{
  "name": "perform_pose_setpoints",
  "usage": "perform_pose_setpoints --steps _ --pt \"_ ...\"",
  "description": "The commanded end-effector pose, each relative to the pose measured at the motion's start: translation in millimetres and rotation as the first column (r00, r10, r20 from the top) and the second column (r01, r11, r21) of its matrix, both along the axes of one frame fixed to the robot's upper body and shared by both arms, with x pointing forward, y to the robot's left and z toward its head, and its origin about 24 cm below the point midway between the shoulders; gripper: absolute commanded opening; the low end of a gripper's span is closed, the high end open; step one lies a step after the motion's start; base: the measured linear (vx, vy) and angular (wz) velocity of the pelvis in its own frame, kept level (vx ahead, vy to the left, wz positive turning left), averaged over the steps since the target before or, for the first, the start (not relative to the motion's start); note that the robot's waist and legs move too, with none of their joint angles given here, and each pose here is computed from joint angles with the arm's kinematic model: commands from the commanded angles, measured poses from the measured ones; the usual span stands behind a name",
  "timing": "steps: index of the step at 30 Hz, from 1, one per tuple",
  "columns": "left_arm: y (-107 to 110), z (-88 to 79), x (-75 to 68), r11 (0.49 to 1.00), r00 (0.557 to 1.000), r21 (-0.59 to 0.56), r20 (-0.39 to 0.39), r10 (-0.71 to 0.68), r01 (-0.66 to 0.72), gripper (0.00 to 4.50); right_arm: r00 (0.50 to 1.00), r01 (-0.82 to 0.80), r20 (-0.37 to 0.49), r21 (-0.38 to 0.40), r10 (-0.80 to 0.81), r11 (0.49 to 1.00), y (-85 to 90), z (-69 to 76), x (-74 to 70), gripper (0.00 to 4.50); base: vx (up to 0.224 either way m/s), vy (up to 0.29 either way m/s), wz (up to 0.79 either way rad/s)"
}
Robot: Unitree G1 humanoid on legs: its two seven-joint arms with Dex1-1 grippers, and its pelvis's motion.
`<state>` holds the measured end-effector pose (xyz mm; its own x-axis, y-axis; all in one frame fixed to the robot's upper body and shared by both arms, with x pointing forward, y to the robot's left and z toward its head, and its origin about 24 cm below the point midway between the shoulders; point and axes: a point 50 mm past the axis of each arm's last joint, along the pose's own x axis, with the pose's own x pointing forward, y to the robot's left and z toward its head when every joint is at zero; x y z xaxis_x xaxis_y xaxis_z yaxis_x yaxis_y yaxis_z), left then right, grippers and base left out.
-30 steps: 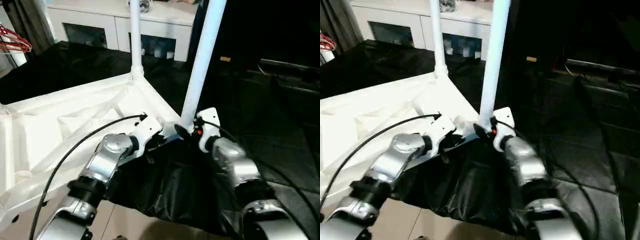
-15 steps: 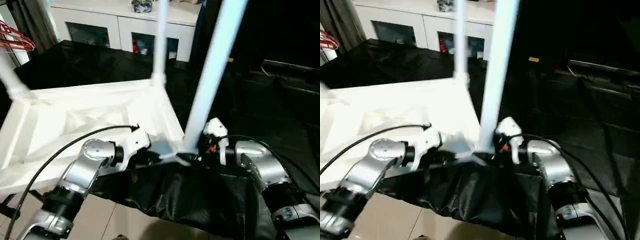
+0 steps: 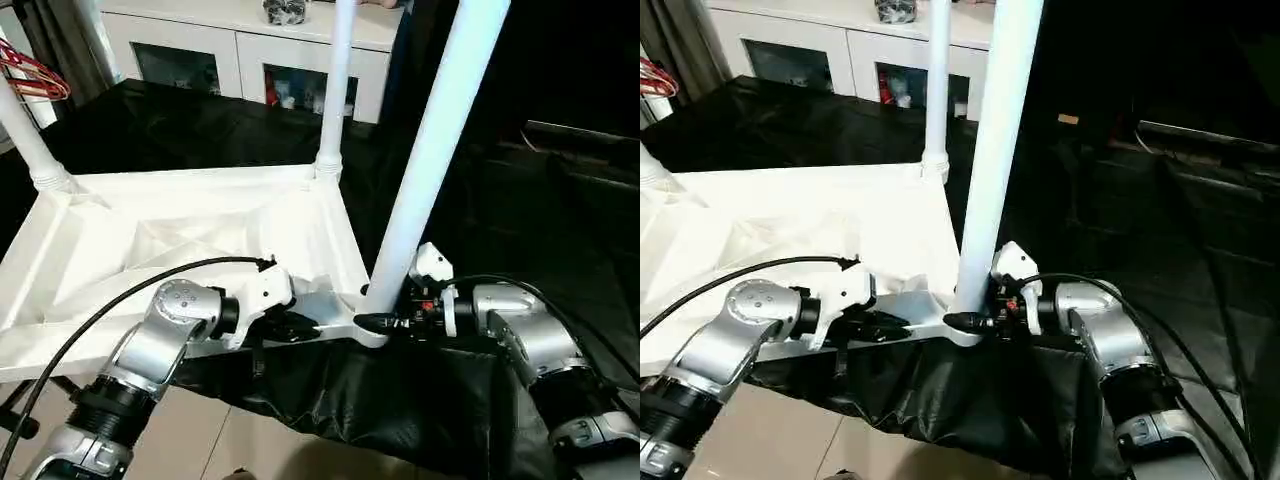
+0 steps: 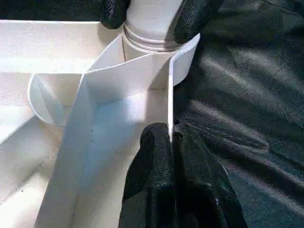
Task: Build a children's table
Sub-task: Rotate leg to tighten
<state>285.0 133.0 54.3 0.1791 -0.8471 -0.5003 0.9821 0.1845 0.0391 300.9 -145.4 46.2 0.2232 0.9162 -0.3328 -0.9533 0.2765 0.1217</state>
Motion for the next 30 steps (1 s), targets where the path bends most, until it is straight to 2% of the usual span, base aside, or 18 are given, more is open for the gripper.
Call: perform_pose_setpoints --steps 1,7,12,14,15,16,17,18,19,20,23,24,28,30 --pt "-10.4 11.5 1.8 0.998 0.999 -0.057 0.050 -0.014 0.017 0.00 0.997 -0.071 -0.038 -0.007 0.070 0.997 8.9 -6.2 -8.4 2.47 0.000 0.000 0.00" --pt "-21.3 11.0 15.9 0.992 0.988 -0.073 0.109 0.112 -0.105 0.00 0.998 0.037 -0.060 0.034 -0.035 0.999 24.1 -19.6 -12.3 2.45 0.000 0.000 0.00" --pt "-33.3 11.7 31.6 0.967 0.958 -0.085 0.143 0.250 -0.240 0.00 0.970 0.237 -0.052 0.023 -0.236 0.971 40.2 -30.7 -4.3 2.38 0.000 0.000 0.00" --pt "-40.1 12.3 36.5 0.955 0.945 -0.097 0.146 0.294 -0.282 0.00 0.944 0.327 -0.051 0.004 -0.326 0.945 46.4 -36.5 -0.3 2.28 0.000 0.000 0.00" --pt "-48.6 13.2 41.2 0.940 0.930 -0.109 0.150 0.337 -0.323 0.00 0.904 0.425 -0.049 -0.013 -0.425 0.905 54.4 -41.4 4.4 2.28 0.000 0.000 0.00" --pt "-51.8 13.5 42.8 0.935 0.924 -0.114 0.152 0.351 -0.337 0.00 0.886 0.460 -0.049 -0.019 -0.460 0.888 57.4 -42.8 6.1 2.12 0.000 0.000 0.00" --pt "-58.8 14.7 45.6 0.924 0.913 -0.123 0.157 0.377 -0.361 0.00 0.843 0.535 -0.060 -0.015 -0.535 0.845 65.1 -42.8 10.9 2.12 0.000 0.000 0.00" --pt "-59.2 14.7 45.8 0.924 0.912 -0.124 0.157 0.378 -0.362 0.00 0.840 0.539 -0.061 -0.014 -0.538 0.842 65.5 -42.7 11.2 2.12 0.000 0.000 0.00" --pt "-64.5 16.0 47.5 0.918 0.906 -0.131 0.160 0.392 -0.374 0.00 0.807 0.587 -0.085 0.004 -0.585 0.809 72.9 -40.3 15.8 2.12 0.000 0.000 0.00" --pt "-66.2 16.4 48.1 0.917 0.905 -0.134 0.160 0.395 -0.376 0.00 0.796 0.601 -0.093 0.012 -0.598 0.799 75.7 -39.2 17.4 2.12 0.000 0.000 0.00" --pt "-67.6 17.6 48.4 0.925 0.910 -0.130 0.173 0.377 -0.358 0.00 0.814 0.581 -0.066 0.064 -0.577 0.812 82.0 -30.2 20.9 2.12 0.000 0.000 0.00" --pt "-67.3 17.9 48.4 0.927 0.912 -0.127 0.177 0.371 -0.352 0.00 0.818 0.576 -0.058 0.078 -0.573 0.814 82.6 -28.1 21.6 2.55 0.000 0.000 0.00" --pt "-59.2 19.3 45.9 0.942 0.923 -0.125 0.196 0.330 -0.311 0.00 0.847 0.531 -0.057 0.113 -0.528 0.840 76.8 -23.1 21.9 2.77 0.000 0.000 0.00" --pt "-53.5 19.1 43.7 0.949 0.929 -0.122 0.200 0.311 -0.291 0.00 0.868 0.497 -0.033 0.110 -0.496 0.861 70.5 -22.1 21.3 3.16 0.000 0.000 0.00"
